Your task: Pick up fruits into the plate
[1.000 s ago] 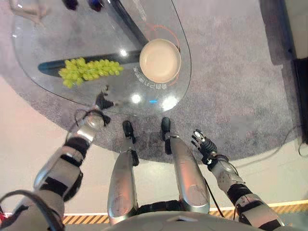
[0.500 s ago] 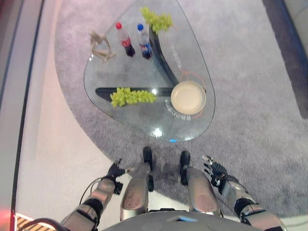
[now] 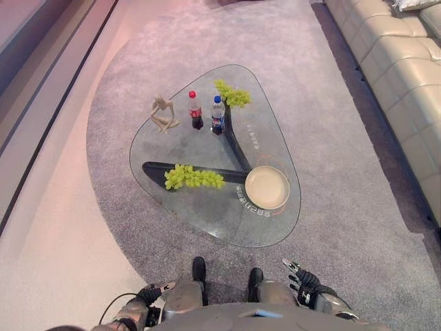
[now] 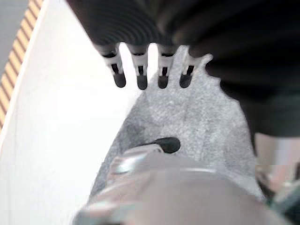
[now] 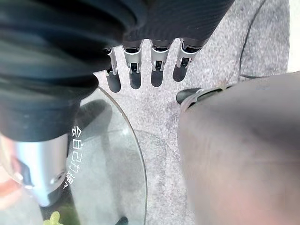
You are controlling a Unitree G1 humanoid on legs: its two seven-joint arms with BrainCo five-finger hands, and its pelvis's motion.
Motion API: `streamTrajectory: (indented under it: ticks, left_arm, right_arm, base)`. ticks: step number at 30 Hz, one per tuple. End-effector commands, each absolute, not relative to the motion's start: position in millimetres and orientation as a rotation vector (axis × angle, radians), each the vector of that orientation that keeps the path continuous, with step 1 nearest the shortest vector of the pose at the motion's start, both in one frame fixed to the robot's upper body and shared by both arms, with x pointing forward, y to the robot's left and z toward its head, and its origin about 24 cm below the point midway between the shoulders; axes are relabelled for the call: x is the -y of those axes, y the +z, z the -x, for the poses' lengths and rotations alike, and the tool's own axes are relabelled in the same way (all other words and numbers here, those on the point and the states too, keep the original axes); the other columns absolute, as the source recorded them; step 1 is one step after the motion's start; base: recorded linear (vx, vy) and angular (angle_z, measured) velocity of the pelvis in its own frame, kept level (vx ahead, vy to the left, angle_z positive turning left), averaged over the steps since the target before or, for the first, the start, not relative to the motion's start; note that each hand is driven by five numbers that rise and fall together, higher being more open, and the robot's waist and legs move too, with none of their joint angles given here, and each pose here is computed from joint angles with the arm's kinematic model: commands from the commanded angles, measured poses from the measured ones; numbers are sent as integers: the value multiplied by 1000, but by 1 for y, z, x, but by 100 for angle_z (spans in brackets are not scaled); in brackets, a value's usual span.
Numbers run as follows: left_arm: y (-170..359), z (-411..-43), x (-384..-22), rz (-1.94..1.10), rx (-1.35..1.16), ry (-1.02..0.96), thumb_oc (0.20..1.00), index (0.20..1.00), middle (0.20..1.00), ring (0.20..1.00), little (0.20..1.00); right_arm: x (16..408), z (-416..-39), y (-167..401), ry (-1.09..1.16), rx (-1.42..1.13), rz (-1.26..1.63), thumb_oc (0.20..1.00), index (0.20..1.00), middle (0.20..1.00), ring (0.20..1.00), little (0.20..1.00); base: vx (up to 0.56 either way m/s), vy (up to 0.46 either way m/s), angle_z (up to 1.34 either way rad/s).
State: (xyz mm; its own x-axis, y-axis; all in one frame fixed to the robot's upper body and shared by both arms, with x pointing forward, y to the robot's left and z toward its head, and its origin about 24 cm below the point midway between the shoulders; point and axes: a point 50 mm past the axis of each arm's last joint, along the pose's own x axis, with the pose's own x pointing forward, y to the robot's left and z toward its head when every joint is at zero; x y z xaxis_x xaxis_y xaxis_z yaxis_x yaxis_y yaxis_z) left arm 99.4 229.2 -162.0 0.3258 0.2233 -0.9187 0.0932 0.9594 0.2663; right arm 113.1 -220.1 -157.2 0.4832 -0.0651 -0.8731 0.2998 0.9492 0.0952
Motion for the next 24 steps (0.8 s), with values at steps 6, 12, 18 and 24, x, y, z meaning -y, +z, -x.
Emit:
streamTrajectory:
  ticks: [6,12,18,24]
  left_arm:
    - [-152,-128,-235,-318,-1138,77,1000,1000,1000,1000,1000]
    - [-157,-115,-232,-270,-1196,110,1000,1000,1000,1000,1000]
    - [-160,-103,-225,-173,-1158,344,1000,1000,1000,1000,1000]
    - [-158,-112,-225,-239,-1147,268,1000,1000,1000,1000,1000]
  right_arm:
    - [228,-101,-159,-255,-1092,-238,1000,1000,1000,1000,1000]
    - [240,-91,-160,-273,-1155,-203,1000,1000,1000,1000,1000]
    - [253,-87,-156,-268,-1151,-157,1000,1000,1000,1000,1000]
    - [242,-104,-156,-273,-1092,-206,1000,1000,1000,1000,1000]
  base:
    - [243,74,9]
    - [191,-45,34]
    - [148,-7,35]
    - [106,99,4]
